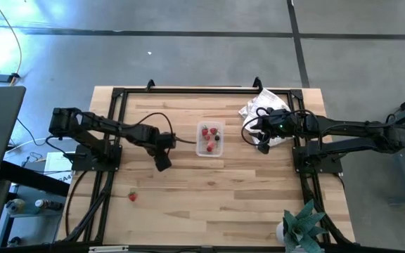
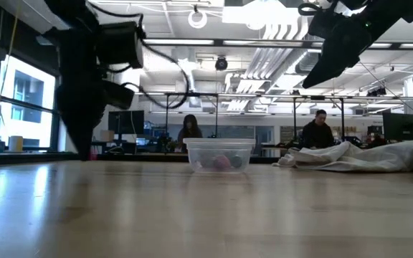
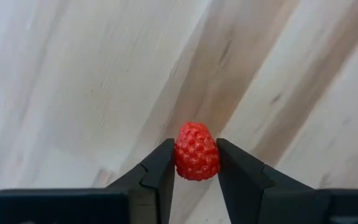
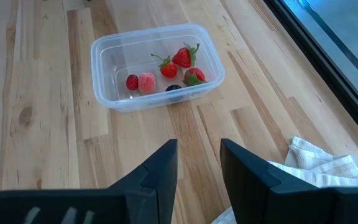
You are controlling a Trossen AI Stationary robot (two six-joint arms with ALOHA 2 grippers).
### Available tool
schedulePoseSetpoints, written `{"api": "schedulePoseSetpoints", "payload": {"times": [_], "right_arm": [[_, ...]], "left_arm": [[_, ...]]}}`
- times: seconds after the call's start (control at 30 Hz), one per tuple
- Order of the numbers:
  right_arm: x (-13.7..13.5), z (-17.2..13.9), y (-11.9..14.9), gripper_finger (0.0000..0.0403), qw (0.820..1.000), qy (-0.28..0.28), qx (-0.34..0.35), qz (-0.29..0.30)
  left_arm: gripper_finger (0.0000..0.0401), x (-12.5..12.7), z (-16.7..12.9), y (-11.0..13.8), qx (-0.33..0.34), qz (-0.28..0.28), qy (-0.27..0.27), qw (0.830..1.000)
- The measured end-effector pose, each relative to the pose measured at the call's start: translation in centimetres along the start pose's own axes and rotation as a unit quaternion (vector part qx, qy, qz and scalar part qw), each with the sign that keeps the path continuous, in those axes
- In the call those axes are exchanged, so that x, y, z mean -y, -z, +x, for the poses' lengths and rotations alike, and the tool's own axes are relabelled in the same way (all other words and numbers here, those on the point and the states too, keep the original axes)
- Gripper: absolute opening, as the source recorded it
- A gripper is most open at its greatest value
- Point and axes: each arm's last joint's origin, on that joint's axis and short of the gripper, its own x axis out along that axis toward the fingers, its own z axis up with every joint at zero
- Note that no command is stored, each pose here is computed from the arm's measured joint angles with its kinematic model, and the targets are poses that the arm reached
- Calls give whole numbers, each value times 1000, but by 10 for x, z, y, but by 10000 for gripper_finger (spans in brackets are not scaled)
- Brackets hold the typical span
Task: Pick and placing Produce into tupperware
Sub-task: Put the raspberry into the transparent container
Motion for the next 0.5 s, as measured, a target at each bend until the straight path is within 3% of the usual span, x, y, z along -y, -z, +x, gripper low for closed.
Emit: {"api": "schedulePoseSetpoints", "payload": {"times": [0.3,0.5], "right_arm": [[0,0,0,112,1000,0,0,0],[0,0,0,112,1000,0,0,0]], "left_arm": [[94,19,-48,-44,104,98,21,990],[98,32,-99,-76,199,195,32,960]]}}
